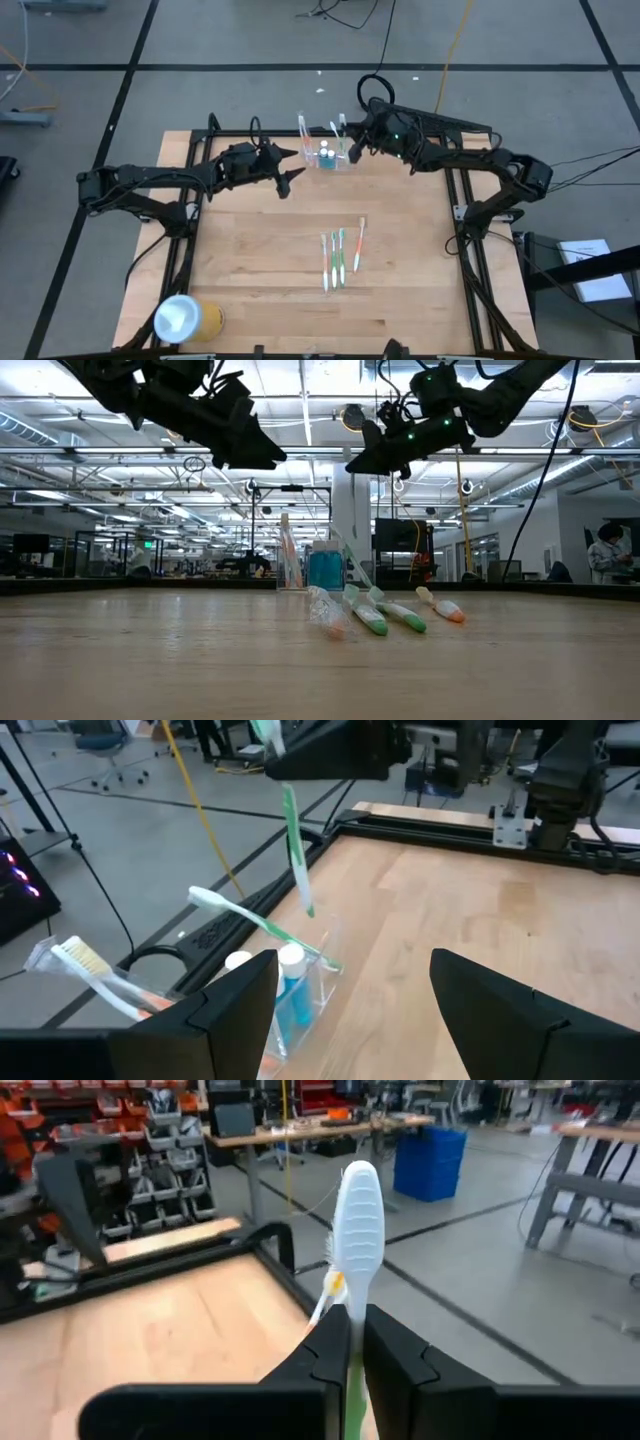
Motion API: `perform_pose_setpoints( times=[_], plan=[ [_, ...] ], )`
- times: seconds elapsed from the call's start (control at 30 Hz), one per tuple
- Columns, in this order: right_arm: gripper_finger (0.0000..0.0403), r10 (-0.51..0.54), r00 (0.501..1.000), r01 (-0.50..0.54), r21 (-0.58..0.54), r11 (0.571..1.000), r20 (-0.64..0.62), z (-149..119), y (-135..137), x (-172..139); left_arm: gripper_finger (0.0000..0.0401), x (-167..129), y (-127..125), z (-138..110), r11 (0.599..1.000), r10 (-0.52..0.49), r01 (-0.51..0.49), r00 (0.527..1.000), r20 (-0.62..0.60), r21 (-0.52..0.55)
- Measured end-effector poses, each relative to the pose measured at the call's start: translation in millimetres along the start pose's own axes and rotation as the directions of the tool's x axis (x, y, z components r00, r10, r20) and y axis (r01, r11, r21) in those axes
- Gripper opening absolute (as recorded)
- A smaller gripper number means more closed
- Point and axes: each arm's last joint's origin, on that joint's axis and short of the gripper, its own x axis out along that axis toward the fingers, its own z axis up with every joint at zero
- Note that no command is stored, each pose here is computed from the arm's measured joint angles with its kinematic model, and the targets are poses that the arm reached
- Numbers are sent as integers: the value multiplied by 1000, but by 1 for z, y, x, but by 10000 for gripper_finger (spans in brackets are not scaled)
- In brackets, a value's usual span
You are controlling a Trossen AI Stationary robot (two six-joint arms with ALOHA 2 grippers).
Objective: Pick & Place toothbrushing station
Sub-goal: Put the green toothbrush into the transparent organizer
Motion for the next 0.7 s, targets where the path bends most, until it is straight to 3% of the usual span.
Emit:
perform_pose_setpoints(
  times=[0.27,0.7],
  plan=[
    [13,-40,990,41,6,999,-139,-22,-12,7,271,0,0,-2,1000,-1,1,1000,-24,-4],
    [13,-32,967,45,45,998,-251,-62,-11,28,271,0,0,-3,999,0,-1,999,-32,-38]
  ],
)
